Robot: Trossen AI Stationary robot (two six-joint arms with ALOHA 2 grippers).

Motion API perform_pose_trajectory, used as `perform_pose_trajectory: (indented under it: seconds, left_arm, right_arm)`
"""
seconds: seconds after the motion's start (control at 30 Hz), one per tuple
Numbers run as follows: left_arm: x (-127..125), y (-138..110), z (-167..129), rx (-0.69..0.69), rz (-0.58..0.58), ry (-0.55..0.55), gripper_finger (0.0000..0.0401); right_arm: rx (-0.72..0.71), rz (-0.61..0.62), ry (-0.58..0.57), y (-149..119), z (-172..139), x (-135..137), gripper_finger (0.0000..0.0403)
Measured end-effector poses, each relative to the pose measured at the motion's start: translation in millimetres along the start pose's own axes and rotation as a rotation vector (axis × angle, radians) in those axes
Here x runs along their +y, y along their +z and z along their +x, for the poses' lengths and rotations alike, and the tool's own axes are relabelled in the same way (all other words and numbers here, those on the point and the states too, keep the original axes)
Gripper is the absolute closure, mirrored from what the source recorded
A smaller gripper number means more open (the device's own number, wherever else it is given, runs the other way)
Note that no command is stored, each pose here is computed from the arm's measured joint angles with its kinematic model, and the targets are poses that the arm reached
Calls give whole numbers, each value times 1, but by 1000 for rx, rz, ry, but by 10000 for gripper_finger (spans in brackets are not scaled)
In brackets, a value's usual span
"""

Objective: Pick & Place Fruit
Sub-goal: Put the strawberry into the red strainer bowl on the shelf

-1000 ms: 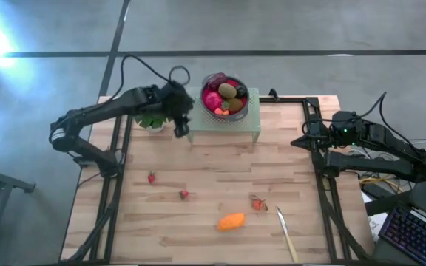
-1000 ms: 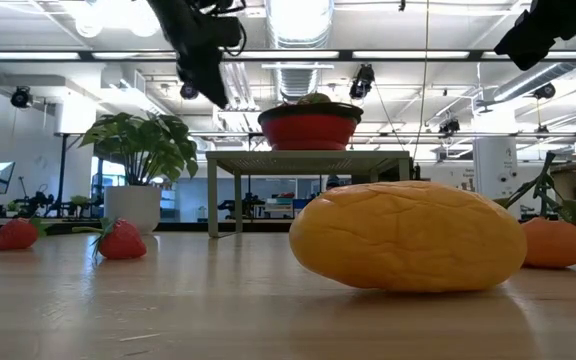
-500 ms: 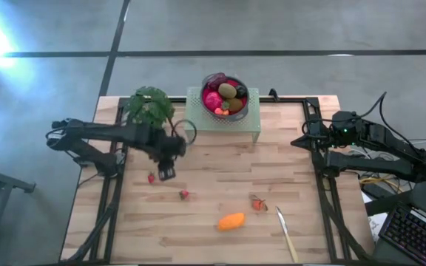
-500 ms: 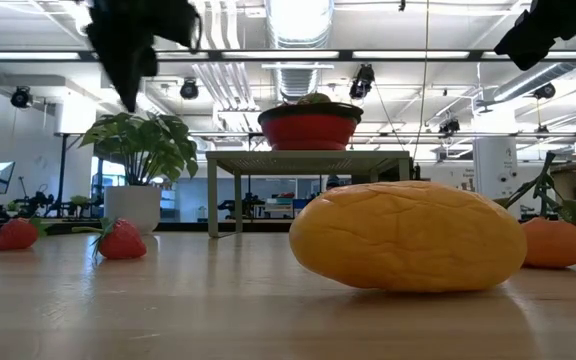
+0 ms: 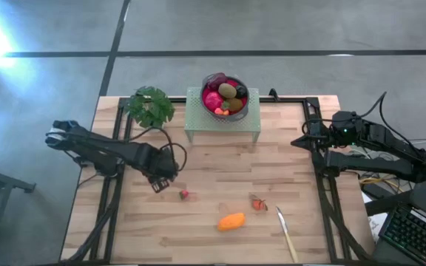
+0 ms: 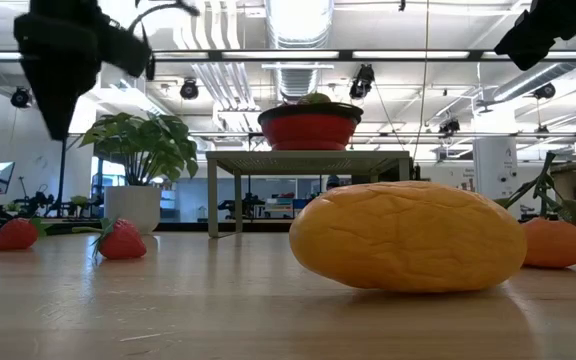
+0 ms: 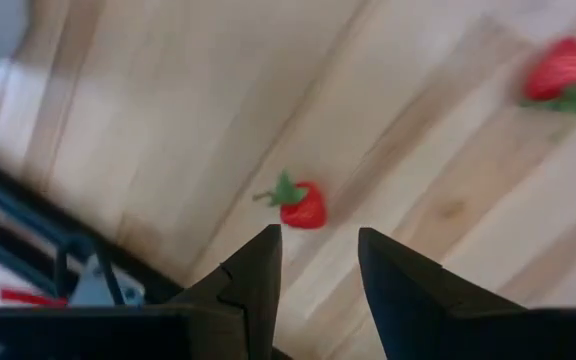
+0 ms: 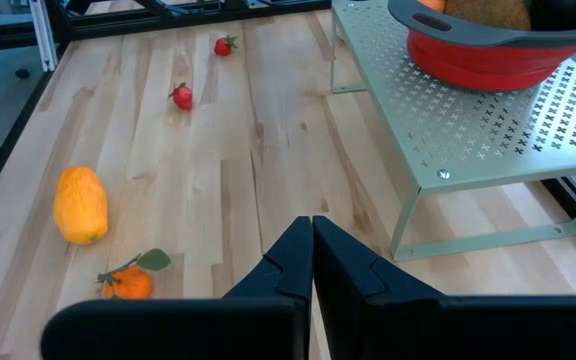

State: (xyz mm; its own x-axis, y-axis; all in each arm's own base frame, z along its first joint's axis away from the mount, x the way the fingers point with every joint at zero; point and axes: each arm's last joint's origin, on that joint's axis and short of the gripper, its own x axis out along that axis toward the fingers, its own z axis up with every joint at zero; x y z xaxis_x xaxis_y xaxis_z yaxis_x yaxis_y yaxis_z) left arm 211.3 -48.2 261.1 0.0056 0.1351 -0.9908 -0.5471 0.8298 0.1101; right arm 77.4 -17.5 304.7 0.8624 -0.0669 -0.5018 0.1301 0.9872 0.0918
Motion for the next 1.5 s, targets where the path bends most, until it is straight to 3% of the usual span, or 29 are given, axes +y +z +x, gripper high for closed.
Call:
perform_pose_trajectory:
  seconds: [0.23, 0.57, 1.5]
  left_arm:
    - [6, -12, 22, 92, -132, 31, 252]
    - [6, -17, 48, 92, -168, 6, 173]
    - [12, -34, 115, 56, -216, -68, 174]
  right_arm:
    - [0, 0, 0, 0, 0, 0, 394]
    - [0, 0, 0, 0, 0, 0, 394]
    - [0, 0, 0, 0, 0, 0, 394]
